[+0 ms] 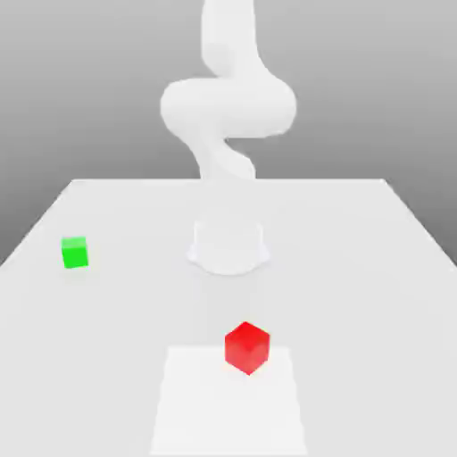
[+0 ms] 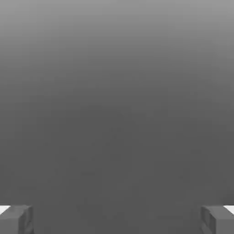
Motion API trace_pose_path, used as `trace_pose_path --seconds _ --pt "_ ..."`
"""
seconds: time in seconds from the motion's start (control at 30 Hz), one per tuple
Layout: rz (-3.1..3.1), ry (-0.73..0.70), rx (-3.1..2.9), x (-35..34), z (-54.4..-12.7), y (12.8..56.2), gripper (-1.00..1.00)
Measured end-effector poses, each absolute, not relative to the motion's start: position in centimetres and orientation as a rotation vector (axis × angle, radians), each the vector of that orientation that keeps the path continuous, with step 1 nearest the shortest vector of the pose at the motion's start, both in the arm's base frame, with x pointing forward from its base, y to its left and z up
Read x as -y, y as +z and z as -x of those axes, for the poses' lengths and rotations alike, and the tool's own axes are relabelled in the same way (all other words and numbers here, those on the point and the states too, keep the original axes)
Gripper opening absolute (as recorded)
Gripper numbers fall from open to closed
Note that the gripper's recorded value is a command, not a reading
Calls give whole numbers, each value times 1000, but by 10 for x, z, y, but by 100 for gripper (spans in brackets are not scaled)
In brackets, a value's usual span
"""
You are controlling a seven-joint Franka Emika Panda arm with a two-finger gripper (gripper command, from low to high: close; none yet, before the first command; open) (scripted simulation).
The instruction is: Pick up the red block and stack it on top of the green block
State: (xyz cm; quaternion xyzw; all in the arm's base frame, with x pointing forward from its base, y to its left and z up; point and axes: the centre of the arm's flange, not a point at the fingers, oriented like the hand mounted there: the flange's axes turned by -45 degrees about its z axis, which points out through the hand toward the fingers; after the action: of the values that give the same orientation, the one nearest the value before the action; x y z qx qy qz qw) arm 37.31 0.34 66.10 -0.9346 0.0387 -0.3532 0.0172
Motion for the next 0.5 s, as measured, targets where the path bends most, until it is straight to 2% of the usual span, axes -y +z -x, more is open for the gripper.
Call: trace_pose_path --seconds 0.13,0.27,0.4,0.5 --pt "2929 -862 -315 -10 -407 562 0" --pt "2945 -634 -514 -17 -417 462 0" --pt "2954 -396 -728 -24 -402 361 0" --pt "2954 -204 -914 -27 -372 284 0"
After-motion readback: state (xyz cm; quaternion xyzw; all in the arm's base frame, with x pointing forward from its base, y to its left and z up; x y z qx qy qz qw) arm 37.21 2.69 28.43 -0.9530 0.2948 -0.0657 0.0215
